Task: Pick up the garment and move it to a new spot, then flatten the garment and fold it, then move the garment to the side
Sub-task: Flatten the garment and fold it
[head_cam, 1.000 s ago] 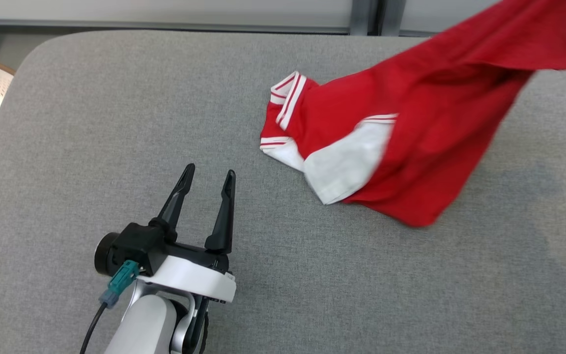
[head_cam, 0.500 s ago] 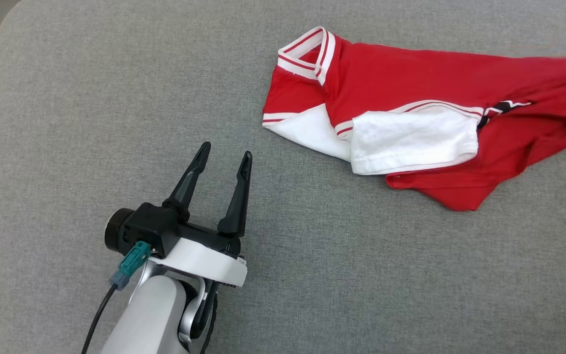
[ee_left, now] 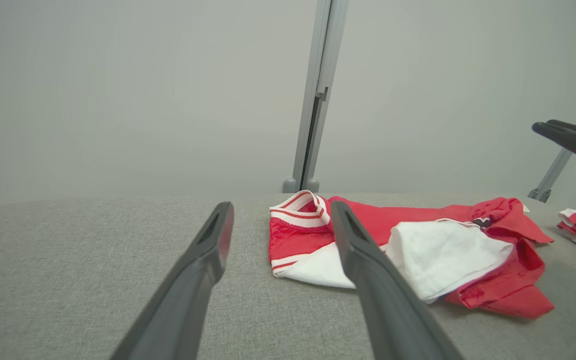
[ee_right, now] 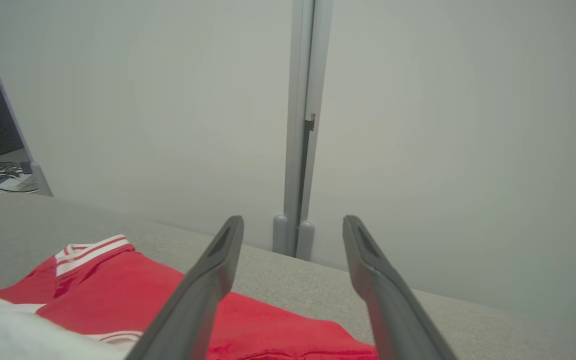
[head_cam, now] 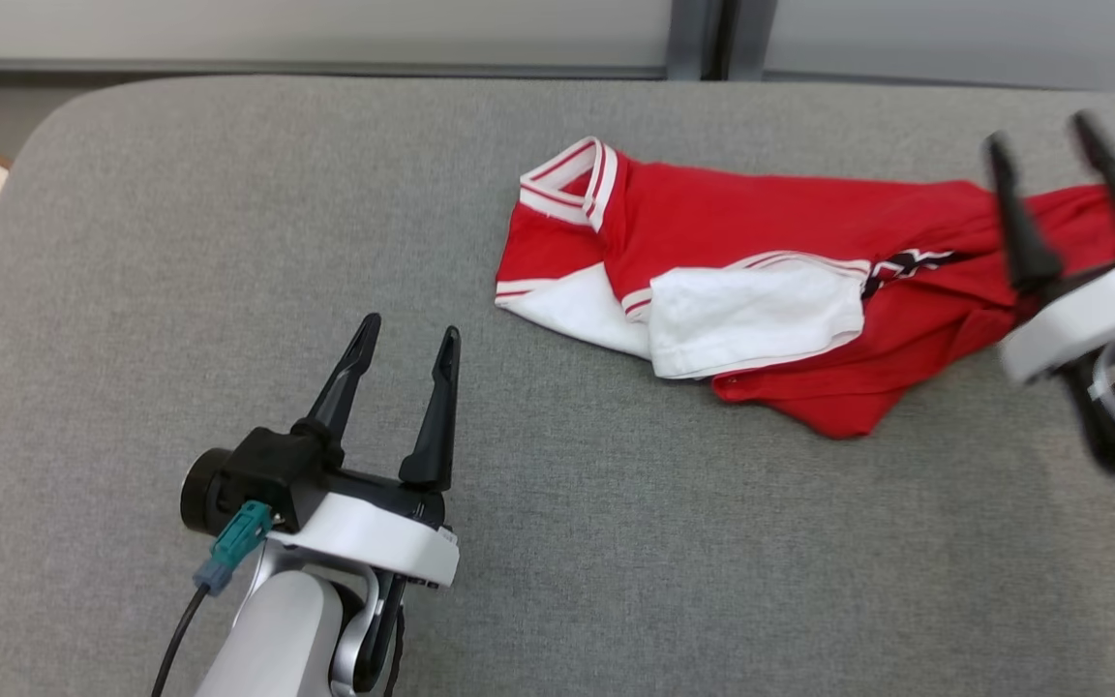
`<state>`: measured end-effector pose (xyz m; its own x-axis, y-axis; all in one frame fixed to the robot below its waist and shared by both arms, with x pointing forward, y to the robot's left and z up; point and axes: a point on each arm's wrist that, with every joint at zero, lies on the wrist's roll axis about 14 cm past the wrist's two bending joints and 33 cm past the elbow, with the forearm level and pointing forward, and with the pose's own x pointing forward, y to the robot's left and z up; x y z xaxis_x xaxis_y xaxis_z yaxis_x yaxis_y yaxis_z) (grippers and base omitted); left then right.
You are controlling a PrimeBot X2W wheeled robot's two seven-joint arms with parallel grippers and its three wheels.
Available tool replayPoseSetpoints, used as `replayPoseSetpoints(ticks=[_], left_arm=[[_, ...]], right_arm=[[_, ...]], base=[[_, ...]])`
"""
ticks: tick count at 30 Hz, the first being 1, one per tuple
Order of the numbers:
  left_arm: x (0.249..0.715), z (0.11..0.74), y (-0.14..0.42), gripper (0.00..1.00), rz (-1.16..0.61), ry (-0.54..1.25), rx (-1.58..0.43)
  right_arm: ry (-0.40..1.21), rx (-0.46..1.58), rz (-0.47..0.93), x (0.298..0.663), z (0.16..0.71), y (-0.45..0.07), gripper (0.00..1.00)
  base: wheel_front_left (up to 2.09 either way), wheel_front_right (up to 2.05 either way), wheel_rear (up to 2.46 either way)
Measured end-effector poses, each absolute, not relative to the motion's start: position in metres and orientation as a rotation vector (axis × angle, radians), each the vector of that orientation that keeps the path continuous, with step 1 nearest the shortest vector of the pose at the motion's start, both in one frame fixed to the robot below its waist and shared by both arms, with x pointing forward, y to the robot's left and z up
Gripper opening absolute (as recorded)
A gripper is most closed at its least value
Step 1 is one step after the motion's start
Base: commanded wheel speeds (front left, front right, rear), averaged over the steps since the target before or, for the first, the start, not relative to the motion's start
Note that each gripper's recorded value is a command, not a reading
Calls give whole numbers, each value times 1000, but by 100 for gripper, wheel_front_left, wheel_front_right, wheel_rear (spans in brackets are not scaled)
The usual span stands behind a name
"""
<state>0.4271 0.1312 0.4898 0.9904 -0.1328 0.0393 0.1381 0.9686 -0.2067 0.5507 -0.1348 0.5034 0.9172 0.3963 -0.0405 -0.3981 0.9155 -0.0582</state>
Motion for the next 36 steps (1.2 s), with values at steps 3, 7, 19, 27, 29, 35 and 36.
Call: replayPoseSetpoints(ticks=[3,7,19,27,29,35,36], left_arm=[[419,499,131,100,-136,-46,-215],[408,507,130,100,-142,-65,-218],[390,510,142,100,-104,-75,-225],[387,503,155,100,-59,-54,-234],[385,498,161,100,-33,-40,-269],[378,491,175,100,23,-16,-265],[376,489,179,100,39,-12,-266]], right_arm=[[-15,-29,470,522,513,-111,100],[-79,4,518,482,526,-89,100],[-51,-18,622,425,500,-45,100],[82,-122,749,430,458,-7,100],[133,-137,772,431,443,3,100],[232,-168,792,445,410,17,100],[245,-166,796,446,405,19,100]], base=[[0,0,0],[0,0,0],[0,0,0],[0,0,0],[0,0,0],[0,0,0],[0,0,0]])
